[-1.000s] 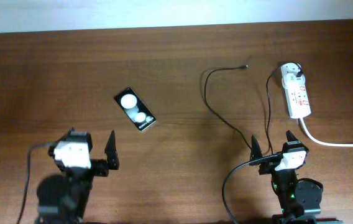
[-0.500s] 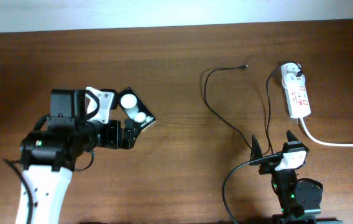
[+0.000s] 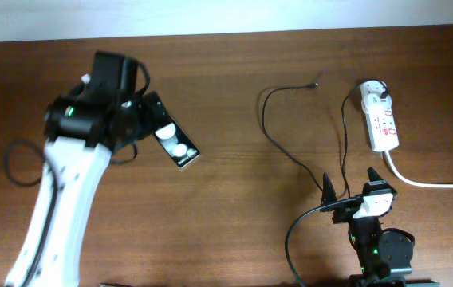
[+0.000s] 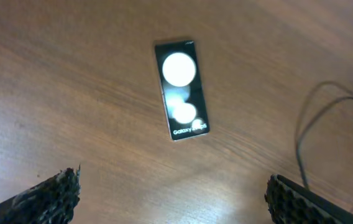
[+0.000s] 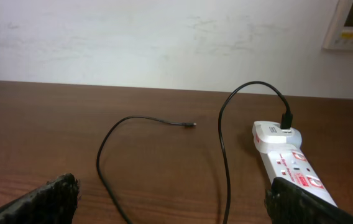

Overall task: Plug charger to phone and switch on socket
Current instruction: 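Move the left gripper over the black phone and lower onto it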

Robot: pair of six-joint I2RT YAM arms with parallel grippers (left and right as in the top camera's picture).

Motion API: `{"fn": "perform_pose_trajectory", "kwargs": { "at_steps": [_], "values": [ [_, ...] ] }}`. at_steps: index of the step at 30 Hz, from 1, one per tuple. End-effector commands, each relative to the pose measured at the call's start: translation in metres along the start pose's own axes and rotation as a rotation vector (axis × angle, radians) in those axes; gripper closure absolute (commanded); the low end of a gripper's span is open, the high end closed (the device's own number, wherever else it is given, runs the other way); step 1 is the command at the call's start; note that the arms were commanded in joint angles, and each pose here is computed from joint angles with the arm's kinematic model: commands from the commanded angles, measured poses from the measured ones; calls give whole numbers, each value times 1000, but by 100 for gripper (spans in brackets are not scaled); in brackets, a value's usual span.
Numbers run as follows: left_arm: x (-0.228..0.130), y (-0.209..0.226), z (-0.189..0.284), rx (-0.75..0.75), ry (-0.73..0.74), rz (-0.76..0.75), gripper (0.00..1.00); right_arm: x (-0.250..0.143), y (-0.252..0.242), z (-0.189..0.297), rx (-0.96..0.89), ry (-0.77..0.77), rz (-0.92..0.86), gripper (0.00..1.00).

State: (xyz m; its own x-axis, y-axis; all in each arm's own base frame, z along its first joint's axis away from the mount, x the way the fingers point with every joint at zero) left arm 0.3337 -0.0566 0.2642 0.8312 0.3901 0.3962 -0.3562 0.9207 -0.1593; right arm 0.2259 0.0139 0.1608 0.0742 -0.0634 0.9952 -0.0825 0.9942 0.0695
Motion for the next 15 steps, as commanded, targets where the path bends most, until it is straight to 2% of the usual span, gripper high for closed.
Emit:
{"fn": "perform_pose_trajectory", "kwargs": {
  "at_steps": [1, 7, 15],
  "values": [
    [4, -7, -46, 81, 89, 69, 1, -2, -2, 0, -9, 3, 6, 1],
    [-12, -7, -116, 179, 245, 51, 1, -2, -2, 0, -9, 3, 5, 1],
    [-24, -13, -178, 201, 329, 49, 1, -2, -2, 0, -9, 3, 6, 1]
  ]
}}
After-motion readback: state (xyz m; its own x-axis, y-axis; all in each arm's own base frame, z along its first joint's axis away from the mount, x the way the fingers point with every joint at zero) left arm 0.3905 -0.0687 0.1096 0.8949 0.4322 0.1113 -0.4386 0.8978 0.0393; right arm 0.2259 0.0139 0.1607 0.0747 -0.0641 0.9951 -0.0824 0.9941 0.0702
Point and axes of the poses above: each gripper's point midway between its finger pads, its own z axis back along the fingers, its own y axis along the line the jaws close on, x = y × z, the point moved 2 cm from there along z, back along the fingers, and after that the axes turned 4 degrees about -z, right-handed, at the moved point
